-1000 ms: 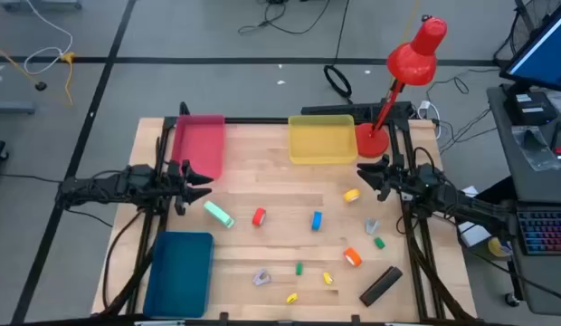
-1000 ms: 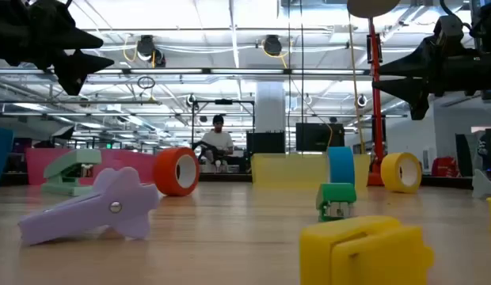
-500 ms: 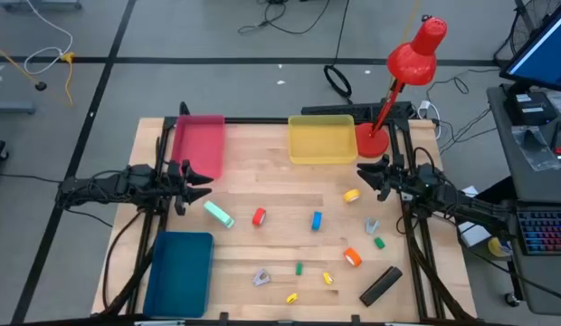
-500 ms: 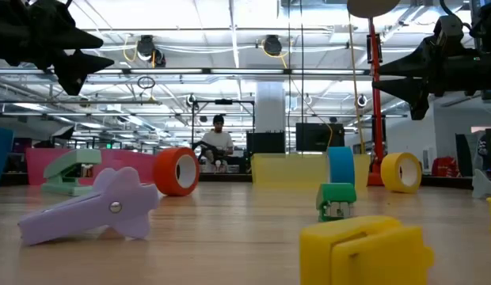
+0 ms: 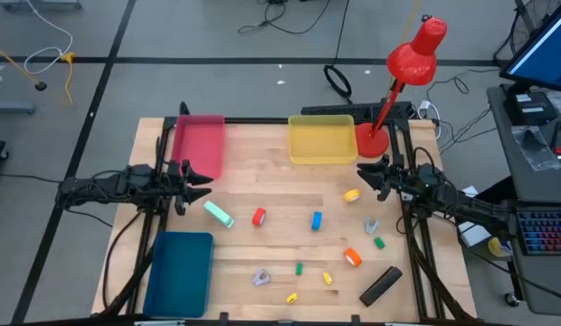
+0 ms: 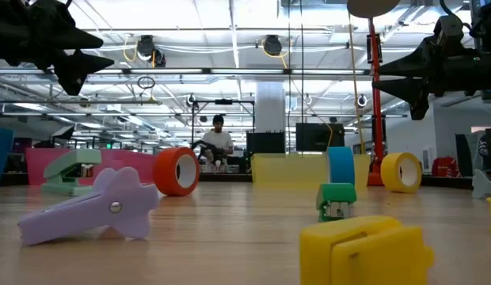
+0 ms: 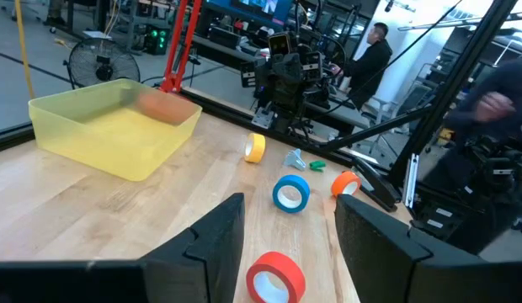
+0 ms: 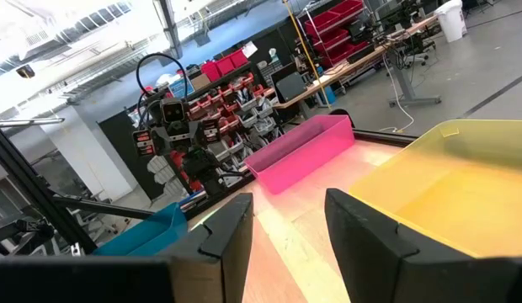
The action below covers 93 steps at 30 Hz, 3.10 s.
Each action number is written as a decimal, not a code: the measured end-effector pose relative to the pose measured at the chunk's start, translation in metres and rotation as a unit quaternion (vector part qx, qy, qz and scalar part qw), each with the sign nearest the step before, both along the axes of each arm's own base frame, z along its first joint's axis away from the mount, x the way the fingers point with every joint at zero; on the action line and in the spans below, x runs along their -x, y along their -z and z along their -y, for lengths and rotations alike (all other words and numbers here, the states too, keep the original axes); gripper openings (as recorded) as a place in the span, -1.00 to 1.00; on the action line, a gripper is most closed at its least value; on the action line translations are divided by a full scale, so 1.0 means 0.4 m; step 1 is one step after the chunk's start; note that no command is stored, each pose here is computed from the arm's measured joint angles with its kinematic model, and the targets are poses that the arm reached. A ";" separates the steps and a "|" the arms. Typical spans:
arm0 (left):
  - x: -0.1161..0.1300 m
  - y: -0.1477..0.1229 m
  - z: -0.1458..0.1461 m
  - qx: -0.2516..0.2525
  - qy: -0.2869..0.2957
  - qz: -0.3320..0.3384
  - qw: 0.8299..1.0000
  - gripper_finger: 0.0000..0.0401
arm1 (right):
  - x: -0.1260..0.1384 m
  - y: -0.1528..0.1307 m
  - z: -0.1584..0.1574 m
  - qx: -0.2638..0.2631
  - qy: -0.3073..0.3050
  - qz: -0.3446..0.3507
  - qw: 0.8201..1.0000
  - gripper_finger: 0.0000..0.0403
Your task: Pick and place Stapler, Stapler remover, tape
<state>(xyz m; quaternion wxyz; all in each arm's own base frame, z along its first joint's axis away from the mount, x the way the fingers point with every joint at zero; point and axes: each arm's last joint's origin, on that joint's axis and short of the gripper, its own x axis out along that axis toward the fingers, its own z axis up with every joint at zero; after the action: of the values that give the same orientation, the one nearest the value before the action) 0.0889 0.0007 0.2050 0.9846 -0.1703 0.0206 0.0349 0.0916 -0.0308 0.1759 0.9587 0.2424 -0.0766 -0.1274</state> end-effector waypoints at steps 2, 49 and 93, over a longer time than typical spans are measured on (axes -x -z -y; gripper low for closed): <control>0.000 0.000 0.000 0.000 0.000 0.000 1.000 -0.07 | 0.000 0.000 0.000 0.000 0.000 0.000 1.000 -0.30; 0.000 0.000 0.000 0.000 0.000 0.000 1.000 -0.07 | 0.003 -0.020 0.002 -0.098 0.007 0.076 0.992 -0.30; 0.000 0.000 0.000 0.000 0.000 0.000 1.000 -0.07 | -0.132 -0.296 -0.193 0.076 -0.645 -0.083 0.756 -0.30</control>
<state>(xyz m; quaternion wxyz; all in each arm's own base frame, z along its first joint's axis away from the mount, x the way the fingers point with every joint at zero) 0.0889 0.0008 0.2049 0.9846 -0.1701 0.0206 0.0353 0.1443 0.0463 0.2945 0.8317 0.1492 0.1678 0.5079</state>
